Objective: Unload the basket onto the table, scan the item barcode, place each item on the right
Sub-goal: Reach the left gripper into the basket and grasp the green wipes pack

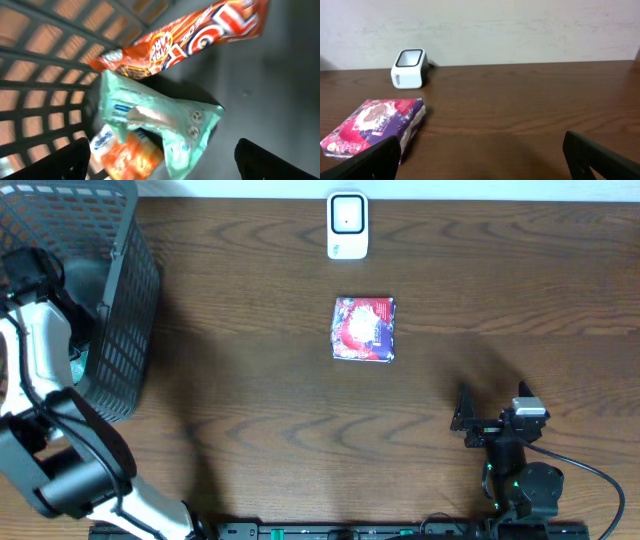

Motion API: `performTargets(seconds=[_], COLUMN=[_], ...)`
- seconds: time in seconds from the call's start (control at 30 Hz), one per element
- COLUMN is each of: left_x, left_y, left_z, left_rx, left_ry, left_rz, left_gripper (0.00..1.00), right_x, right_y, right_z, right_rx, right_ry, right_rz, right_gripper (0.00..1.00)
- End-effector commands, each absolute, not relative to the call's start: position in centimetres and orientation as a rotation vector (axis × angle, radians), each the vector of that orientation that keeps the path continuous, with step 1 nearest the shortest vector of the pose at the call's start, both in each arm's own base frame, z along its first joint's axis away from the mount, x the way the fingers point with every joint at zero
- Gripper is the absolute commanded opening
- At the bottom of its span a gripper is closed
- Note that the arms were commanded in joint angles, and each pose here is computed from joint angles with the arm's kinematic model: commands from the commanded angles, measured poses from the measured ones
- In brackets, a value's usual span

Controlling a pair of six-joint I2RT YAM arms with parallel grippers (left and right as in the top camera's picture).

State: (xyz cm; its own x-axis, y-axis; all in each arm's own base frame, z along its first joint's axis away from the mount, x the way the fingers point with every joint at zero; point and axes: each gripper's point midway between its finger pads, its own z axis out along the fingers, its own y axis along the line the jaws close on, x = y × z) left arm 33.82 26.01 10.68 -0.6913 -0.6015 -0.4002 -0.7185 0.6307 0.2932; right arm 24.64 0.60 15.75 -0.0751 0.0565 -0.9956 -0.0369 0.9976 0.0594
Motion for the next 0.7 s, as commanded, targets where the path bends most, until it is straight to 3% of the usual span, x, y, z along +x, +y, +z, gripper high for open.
performTargets(seconds=[0.0, 0.23, 0.43, 0.67], left_x=[33.7, 34.6, 34.3, 33.6], left_y=[26.8, 27.3, 27.2, 26.8], left_z=[9.2, 6.8, 4.5, 4.0], left_rx=[-1.17, -1.232, -1.489, -1.563], left_ry=[2.552, 2.528, 2.404, 2.393], left_rz=[0.658, 0.648, 0.61, 0.609], left_gripper=[0.92, 0.92, 0.92, 0.83], right_x=[24.6, 24.6, 24.6, 24.6], right_y=[0.8, 0.8, 0.8, 0.8], right_z=[15.7, 15.7, 15.7, 15.7], right_rx=[-0.001, -0.001, -0.001, -0.001], right_ry=[1.644, 1.644, 1.644, 1.644], right_rz=[0.075, 0.075, 0.075, 0.075], right_gripper=[0.99, 0.99, 0.99, 0.99])
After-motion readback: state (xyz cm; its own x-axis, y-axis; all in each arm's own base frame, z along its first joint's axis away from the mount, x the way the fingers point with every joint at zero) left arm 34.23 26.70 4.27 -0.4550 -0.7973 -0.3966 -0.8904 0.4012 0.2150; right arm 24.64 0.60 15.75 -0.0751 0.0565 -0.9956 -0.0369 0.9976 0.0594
